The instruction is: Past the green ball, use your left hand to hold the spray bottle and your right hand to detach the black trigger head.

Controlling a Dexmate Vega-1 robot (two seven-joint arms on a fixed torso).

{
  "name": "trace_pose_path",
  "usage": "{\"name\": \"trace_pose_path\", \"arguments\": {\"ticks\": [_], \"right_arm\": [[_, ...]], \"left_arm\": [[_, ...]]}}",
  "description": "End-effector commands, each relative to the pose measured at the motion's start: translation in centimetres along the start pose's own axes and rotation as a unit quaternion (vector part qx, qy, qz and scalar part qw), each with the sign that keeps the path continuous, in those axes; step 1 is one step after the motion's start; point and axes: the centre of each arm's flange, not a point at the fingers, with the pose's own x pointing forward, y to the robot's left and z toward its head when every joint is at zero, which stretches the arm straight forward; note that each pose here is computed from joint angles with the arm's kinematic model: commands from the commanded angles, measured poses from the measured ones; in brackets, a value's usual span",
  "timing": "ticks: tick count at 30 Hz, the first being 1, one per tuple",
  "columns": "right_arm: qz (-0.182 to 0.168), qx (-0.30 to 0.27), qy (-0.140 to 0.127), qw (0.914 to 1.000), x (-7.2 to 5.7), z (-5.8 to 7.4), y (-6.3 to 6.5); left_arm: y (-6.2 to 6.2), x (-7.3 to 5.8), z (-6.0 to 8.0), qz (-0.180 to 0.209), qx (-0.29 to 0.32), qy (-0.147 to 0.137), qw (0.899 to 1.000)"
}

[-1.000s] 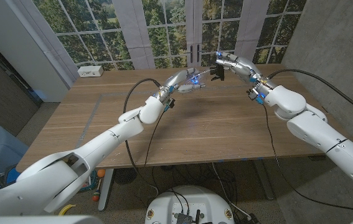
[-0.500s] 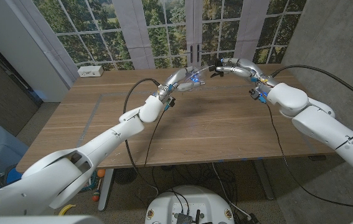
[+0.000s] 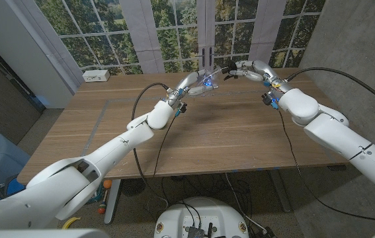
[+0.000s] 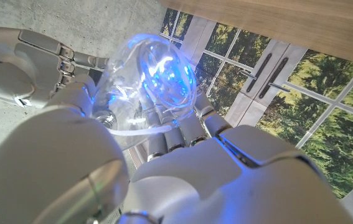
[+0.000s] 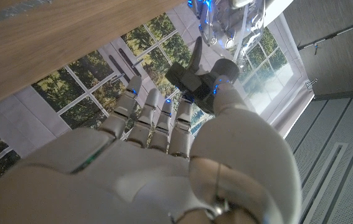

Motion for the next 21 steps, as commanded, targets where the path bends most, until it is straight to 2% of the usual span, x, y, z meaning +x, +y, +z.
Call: {"name": "trace_pose_path", "arguments": {"ticks": [1,13,21], "right_arm": [[-0.049,0.000,-0.017,0.9987,-0.2,0.0,0.3],[-0.064,0.034,-0.035,0.9968,-1.0,-0.7,-0.7],[-0.076,0.045,-0.035,0.9955,-1.4,-1.0,-1.8]], "left_arm": [[-0.1,0.1,0.2,-0.007,-0.017,-0.002,1.000],[-0.1,0.3,0.1,-0.010,-0.014,0.000,1.000],[-0.2,0.3,0.1,-0.008,-0.015,0.002,1.000]]}}
